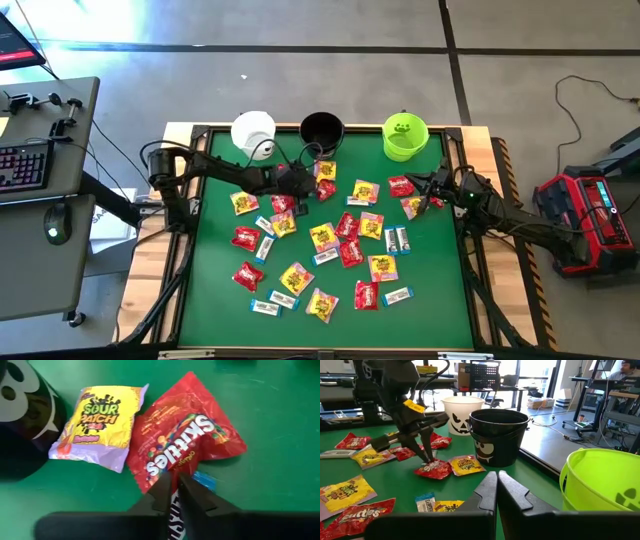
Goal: Sort candy by brand, put in halloween buckets
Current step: Put the red candy into the black bucket
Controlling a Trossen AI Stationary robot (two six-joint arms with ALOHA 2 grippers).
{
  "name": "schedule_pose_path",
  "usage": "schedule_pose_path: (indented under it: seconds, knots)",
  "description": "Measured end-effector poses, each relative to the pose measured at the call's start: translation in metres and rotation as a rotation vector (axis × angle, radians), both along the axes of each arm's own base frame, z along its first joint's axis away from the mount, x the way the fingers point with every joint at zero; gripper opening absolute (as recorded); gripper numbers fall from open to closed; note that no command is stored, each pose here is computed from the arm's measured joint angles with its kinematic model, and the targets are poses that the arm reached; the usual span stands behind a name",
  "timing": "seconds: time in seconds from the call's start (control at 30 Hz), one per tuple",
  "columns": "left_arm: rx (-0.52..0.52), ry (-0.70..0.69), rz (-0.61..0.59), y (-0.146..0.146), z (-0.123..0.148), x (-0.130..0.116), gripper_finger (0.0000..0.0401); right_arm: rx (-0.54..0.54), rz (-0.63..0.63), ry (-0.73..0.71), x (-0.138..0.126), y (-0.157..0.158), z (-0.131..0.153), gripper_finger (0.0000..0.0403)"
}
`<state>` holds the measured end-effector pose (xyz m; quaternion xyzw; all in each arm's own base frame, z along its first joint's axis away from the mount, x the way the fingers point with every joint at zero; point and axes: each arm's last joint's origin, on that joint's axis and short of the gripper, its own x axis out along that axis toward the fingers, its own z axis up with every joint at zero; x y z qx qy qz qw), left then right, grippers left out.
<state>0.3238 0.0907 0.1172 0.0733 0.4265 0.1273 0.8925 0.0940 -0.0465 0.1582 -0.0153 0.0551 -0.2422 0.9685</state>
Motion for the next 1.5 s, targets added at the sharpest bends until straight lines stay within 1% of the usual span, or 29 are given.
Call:
schedule_pose_path:
  seconds: [0.07, 0.2, 0.33, 0.7, 0.83, 1.1, 1.2, 1.33, 1.5]
  knots:
    - [0.008, 0.001, -0.005, 0.000, 0.001, 0.000, 0.0005, 0.000, 0.000, 0.000, 0.000, 0.000, 0.000, 0.0000]
    - [0.005, 0.008, -0.013, 0.000, 0.002, 0.002, 0.0002, 0.000, 0.000, 0.000, 0.000, 0.000, 0.000, 0.0000]
    - [-0.002, 0.015, -0.063, -0.005, 0.004, 0.005, 0.0001, 0.000, 0.000, 0.000, 0.000, 0.000, 0.000, 0.0000]
    - [0.053, 0.020, -0.175, -0.020, 0.009, 0.013, 0.0007, 0.000, 0.000, 0.000, 0.000, 0.000, 0.000, 0.0000]
    - [0.059, 0.019, -0.190, -0.022, 0.010, 0.014, 0.0026, 0.000, 0.000, 0.000, 0.000, 0.000, 0.000, 0.0000]
    - [0.054, 0.019, -0.186, -0.022, 0.009, 0.013, 0.0084, 0.000, 0.000, 0.000, 0.000, 0.000, 0.000, 0.0000]
    - [0.071, 0.025, -0.168, -0.021, 0.009, 0.013, 0.0099, 0.000, 0.000, 0.000, 0.000, 0.000, 0.000, 0.0000]
    - [0.085, 0.042, -0.128, -0.013, 0.009, 0.011, 0.0106, 0.000, 0.000, 0.000, 0.000, 0.000, 0.000, 0.0000]
    - [0.033, 0.061, -0.126, -0.005, 0.005, 0.007, 0.0106, 0.000, 0.000, 0.000, 0.000, 0.000, 0.000, 0.0000]
